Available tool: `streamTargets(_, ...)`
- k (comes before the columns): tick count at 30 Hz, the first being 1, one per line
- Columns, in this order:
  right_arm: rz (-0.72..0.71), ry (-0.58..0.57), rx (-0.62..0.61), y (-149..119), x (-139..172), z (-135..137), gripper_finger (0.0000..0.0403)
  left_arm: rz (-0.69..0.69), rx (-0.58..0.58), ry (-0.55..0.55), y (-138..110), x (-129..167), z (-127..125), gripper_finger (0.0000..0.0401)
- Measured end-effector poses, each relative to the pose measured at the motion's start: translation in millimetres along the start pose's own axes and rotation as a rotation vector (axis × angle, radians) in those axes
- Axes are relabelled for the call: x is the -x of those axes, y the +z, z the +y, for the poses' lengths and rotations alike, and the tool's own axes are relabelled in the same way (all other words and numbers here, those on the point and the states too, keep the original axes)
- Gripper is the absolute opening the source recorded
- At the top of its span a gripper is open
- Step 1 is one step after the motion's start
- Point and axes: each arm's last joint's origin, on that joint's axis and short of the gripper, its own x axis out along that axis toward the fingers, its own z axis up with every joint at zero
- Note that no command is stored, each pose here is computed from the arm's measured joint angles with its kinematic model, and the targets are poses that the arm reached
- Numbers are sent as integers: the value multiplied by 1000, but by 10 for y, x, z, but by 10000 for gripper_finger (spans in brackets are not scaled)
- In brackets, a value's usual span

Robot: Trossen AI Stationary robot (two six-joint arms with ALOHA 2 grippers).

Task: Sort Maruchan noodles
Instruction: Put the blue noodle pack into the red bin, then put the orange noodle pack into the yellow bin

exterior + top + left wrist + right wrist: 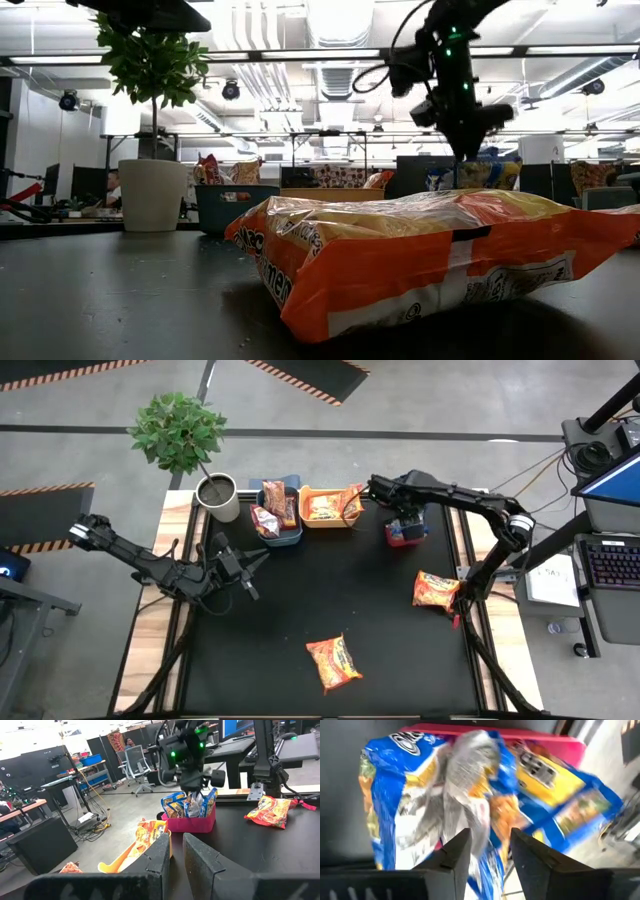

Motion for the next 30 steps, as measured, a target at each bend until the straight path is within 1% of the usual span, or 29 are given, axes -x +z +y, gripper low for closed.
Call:
streamTargets(3, 4, -9, -94, -31, 205, -48, 136, 0, 2, 0, 0, 0, 0, 38)
streamTargets(5, -5, -15, -200, -48, 377, -67, 138, 0, 4, 0, 0, 0, 0, 38)
streamTargets(7, -29, -25, -363, -48, 559, -68, 138, 0, 7, 0, 0, 0, 0, 38)
streamTargets(9, -78, -8, -555, -40, 740, -54, 137, 0, 8, 0, 0, 0, 0, 38)
streamTargets(10, -109, 19, -649, -30, 822, -39, 135, 0, 10, -1, 0, 0, 0, 38)
streamTargets(12, -183, 114, -793, 8, 963, 6, 129, 0, 15, 0, 0, 0, 0, 38)
streamTargets(14, -249, 245, -875, 66, 1077, 92, 122, 0, 19, -1, 0, 0, 0, 38)
streamTargets(16, -298, 359, -873, 154, 1170, 222, 114, 0, 28, -1, 0, 0, 0, 38)
streamTargets(18, -330, 418, -806, 269, 1239, 388, 104, 0, 34, -1, 0, 0, 0, 38)
streamTargets(21, -333, 438, -737, 441, 1260, 682, 87, 0, 36, -1, -1, 0, 0, 38)
streamTargets(26, -302, 462, -687, 681, 1150, 1214, 54, 0, 49, -1, -1, 0, 0, 38)
streamTargets(28, -256, 468, -675, 720, 1068, 1423, 41, 0, 60, -1, -1, 0, 0, 38)
streamTargets(30, -170, 472, -679, 709, 964, 1620, 30, 0, 64, -1, -1, 0, 0, 38)
